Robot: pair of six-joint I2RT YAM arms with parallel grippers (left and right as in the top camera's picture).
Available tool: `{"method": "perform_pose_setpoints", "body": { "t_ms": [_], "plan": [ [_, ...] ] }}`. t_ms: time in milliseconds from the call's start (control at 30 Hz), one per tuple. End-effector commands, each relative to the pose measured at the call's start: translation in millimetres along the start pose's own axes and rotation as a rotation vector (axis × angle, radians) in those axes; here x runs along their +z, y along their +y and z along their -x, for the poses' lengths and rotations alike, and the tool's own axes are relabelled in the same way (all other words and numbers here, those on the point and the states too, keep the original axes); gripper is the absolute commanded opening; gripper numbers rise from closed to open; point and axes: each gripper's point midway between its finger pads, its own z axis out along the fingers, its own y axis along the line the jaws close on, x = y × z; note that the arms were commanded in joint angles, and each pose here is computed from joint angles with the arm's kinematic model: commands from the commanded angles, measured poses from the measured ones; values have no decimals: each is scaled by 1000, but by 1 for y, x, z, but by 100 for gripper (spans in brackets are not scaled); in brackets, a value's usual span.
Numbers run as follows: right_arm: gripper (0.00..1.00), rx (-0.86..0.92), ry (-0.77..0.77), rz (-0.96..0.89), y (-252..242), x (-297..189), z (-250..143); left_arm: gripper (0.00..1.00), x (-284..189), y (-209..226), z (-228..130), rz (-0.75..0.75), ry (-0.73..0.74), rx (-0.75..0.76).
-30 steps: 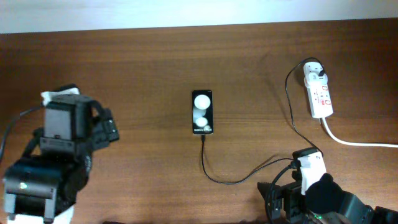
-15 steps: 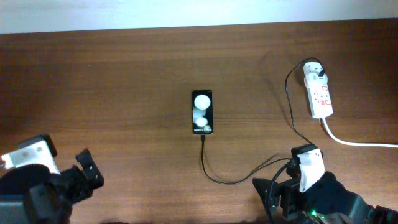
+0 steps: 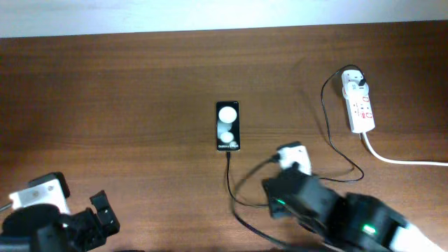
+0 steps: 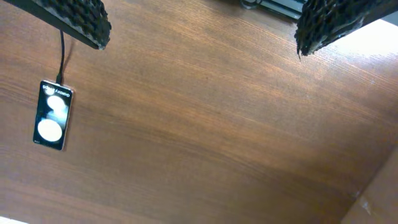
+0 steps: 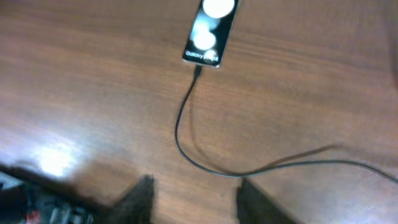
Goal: Plug charger to phone and switch on socket
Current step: 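Move the right gripper over the white power strip's switch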
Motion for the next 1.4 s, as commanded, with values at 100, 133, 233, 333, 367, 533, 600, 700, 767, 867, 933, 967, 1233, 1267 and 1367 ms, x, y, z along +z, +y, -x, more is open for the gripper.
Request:
{"method": "perform_pose_setpoints", "body": {
  "t_ms": [100, 133, 233, 333, 367, 533, 600, 700, 767, 867, 933, 967, 1233, 1267, 1367],
  "plan": [
    [17, 75, 165, -82, 13, 55, -18, 99, -35, 13, -21, -47, -142, -30],
    [17, 109, 165, -93, 10, 57, -17, 99, -40, 15, -24, -54, -165, -36],
    [16, 224, 178, -117, -11, 61, -7, 99, -59, 24, -37, -82, -264, -60],
    [6, 354, 185, -214, -55, 62, 2, 99, -72, 30, -47, -103, -339, -77],
    [4, 397, 196, -255, -74, 60, 2, 99, -75, 32, -50, -108, -355, -81],
    [4, 557, 227, -277, -133, 54, 9, 99, -78, 33, -53, -125, -374, -79],
    [4, 635, 222, -310, -157, 49, 8, 99, -78, 32, -53, -139, -372, -69],
    [4, 703, 208, -330, -186, 42, 8, 99, -78, 32, -52, -145, -371, -65],
    [4, 801, 178, -373, -213, 34, 10, 99, -78, 32, -52, -145, -371, -65],
    [4, 893, 164, -425, -251, 26, 24, 99, -78, 32, -52, -145, -372, -65],
    [4, 920, 183, -445, -272, 27, 40, 99, -78, 32, -52, -145, -372, -65],
    [4, 940, 200, -454, -282, 28, 47, 99, -79, 32, -53, -146, -377, -66],
    [4, 975, 298, -480, -343, 64, 105, 99, -103, 48, -81, -195, -541, -109],
    [4, 981, 302, -486, -349, 68, 105, 99, -104, 49, -83, -197, -549, -111],
    [4, 1011, 314, -538, -378, 80, 95, 99, -109, 53, -91, -210, -591, -121]
  ]
}}
